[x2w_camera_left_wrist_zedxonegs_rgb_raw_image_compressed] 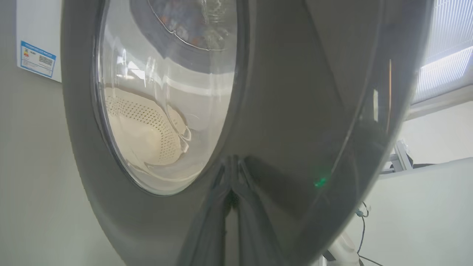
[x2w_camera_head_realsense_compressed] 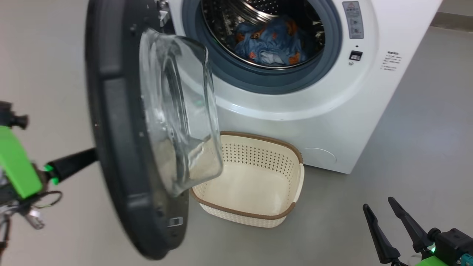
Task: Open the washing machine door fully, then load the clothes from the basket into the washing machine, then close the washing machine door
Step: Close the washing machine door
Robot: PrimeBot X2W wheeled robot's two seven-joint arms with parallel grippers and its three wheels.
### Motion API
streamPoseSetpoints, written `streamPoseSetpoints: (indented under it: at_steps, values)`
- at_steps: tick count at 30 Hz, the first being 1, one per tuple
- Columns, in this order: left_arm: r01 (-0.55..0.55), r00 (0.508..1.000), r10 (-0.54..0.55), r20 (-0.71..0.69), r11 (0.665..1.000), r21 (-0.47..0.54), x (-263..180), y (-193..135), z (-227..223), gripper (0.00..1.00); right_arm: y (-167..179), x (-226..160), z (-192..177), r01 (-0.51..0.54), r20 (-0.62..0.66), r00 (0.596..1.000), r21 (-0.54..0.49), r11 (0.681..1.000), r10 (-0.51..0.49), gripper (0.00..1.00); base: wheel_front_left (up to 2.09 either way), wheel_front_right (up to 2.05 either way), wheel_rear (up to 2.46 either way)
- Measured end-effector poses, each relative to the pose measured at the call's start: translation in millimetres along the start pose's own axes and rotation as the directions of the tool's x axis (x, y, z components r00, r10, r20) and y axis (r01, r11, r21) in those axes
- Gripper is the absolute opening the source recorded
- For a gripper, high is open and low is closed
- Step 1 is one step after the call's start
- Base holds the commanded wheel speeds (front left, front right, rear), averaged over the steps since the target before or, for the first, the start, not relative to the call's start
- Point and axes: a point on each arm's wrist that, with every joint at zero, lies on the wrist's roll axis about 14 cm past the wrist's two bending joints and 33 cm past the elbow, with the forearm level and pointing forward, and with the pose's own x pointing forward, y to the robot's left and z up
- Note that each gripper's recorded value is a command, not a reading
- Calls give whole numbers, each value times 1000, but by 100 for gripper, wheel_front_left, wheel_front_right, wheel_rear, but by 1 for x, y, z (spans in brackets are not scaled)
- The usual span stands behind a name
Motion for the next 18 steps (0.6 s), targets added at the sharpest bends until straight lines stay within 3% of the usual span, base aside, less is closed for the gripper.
streamPoseSetpoints:
  at_steps: [7,18]
  values:
    - [147,986,-146,-77,989,4,46,-36,-19,0,-21,-12,5,76,18,997,0,997,-76,100,0,0,0]
    - [276,960,-271,-77,959,64,120,-80,-9,0,-48,-28,10,183,41,982,15,983,-184,100,0,0,0]
